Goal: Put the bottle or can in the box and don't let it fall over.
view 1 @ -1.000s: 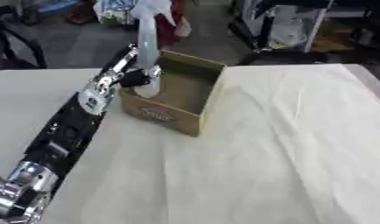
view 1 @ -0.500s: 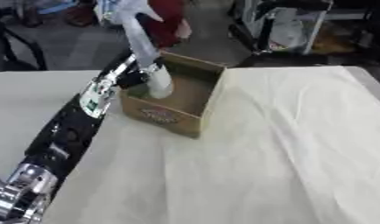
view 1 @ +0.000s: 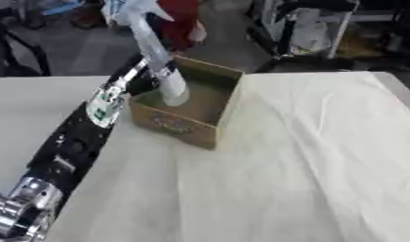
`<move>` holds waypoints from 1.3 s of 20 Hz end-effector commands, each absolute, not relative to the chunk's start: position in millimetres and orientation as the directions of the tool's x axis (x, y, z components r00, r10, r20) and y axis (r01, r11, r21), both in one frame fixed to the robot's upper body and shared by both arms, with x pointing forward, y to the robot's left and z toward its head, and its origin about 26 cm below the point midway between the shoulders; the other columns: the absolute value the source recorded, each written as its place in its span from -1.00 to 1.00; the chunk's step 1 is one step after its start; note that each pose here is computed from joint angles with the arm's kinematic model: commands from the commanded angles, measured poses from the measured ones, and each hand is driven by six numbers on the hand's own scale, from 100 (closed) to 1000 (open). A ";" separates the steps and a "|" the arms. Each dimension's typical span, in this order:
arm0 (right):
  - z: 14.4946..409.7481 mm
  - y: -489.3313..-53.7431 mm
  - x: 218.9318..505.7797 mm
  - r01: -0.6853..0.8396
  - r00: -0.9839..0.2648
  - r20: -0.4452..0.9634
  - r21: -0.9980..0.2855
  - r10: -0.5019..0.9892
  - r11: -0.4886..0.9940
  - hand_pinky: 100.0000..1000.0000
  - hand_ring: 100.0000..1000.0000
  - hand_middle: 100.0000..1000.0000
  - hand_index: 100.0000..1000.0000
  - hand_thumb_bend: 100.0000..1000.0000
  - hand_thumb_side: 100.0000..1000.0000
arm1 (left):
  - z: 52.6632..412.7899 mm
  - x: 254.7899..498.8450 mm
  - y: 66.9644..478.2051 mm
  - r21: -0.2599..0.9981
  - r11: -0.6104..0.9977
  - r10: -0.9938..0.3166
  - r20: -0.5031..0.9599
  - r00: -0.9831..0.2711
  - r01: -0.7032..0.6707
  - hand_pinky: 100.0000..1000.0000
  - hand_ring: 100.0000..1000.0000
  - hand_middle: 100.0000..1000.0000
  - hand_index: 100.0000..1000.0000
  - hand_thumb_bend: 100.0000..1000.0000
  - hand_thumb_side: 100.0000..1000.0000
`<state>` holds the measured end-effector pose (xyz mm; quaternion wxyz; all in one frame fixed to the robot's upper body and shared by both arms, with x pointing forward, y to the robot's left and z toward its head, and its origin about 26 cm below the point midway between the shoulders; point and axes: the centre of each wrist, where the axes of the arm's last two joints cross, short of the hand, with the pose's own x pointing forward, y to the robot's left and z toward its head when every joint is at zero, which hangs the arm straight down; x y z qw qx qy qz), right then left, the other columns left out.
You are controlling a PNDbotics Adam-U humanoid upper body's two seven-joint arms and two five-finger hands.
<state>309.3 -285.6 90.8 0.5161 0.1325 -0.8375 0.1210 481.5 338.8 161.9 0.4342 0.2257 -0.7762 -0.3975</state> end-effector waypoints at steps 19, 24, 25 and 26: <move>96.8 -288.4 309.2 -0.340 -0.450 0.889 -0.088 -0.080 0.936 0.49 0.65 0.70 0.61 -1.00 0.01 | 184.2 481.4 344.4 0.732 0.674 -0.688 0.574 -0.444 -0.098 0.45 1.00 0.84 1.00 0.00 1.00; 96.7 -288.9 309.1 -0.339 -0.450 0.890 -0.089 -0.078 0.937 0.49 0.65 0.70 0.61 -1.00 0.01 | 194.2 479.8 341.8 0.759 0.626 -0.714 0.465 -0.524 -0.179 0.64 1.00 1.00 1.00 0.10 1.00; 96.7 -288.8 309.1 -0.339 -0.450 0.890 -0.090 -0.078 0.937 0.49 0.65 0.70 0.61 -1.00 0.01 | 192.8 479.6 342.5 0.769 0.612 -0.720 0.447 -0.530 -0.182 0.65 1.00 1.00 1.00 0.02 1.00; 96.7 -288.8 309.2 -0.339 -0.450 0.890 -0.090 -0.078 0.936 0.49 0.65 0.70 0.61 -1.00 0.01 | 190.4 479.7 343.4 0.775 0.603 -0.726 0.437 -0.532 -0.187 0.62 1.00 1.00 1.00 -0.14 1.00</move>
